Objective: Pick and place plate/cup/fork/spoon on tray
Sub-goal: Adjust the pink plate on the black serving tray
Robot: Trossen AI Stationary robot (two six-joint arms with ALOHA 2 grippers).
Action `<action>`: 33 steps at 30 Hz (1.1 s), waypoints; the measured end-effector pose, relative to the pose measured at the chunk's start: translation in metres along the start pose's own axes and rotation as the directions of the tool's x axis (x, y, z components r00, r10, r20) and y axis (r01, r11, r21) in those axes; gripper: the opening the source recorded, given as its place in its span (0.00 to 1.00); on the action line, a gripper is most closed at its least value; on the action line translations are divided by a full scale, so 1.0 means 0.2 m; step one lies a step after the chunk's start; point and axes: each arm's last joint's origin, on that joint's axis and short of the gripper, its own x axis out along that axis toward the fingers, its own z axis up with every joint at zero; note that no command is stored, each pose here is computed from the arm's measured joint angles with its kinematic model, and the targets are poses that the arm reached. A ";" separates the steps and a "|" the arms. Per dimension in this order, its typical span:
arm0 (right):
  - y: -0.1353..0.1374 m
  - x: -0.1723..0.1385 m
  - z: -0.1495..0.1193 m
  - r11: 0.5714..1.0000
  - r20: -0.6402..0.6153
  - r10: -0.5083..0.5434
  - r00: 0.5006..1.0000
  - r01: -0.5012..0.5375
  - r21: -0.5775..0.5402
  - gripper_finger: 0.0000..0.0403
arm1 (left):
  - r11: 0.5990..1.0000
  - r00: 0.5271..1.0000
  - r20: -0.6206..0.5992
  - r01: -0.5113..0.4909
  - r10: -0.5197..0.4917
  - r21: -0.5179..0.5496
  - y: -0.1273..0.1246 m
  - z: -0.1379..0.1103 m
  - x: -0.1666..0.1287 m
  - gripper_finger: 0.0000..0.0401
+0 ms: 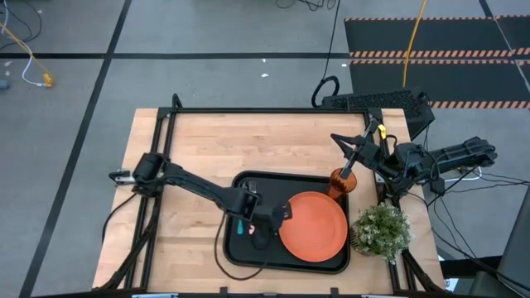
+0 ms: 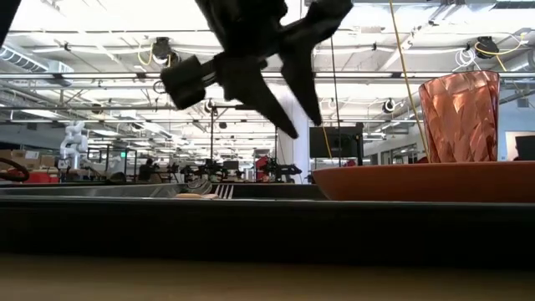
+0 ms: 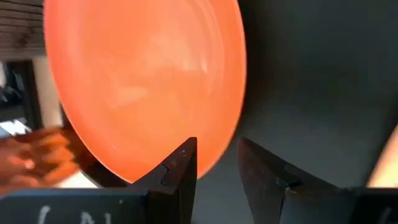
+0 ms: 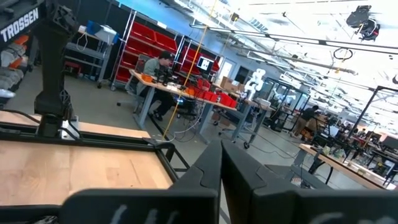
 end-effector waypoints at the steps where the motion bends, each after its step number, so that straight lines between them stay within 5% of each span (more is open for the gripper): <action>1: 0.00 0.00 0.00 1.000 0.000 0.000 1.000 0.000 0.000 0.00 | 1.000 1.000 0.007 0.000 0.000 0.014 0.01 0.00 0.01 0.29; 18: 0.00 0.00 0.00 1.000 0.005 -0.003 1.000 0.003 0.025 0.00 | 0.994 0.984 0.143 0.107 -0.108 0.012 0.01 0.05 0.11 0.29; 33: 0.00 0.00 0.00 1.000 -0.003 0.003 1.000 -0.003 0.027 0.00 | 0.989 0.983 0.117 0.140 -0.143 0.038 -0.02 -0.01 0.26 0.29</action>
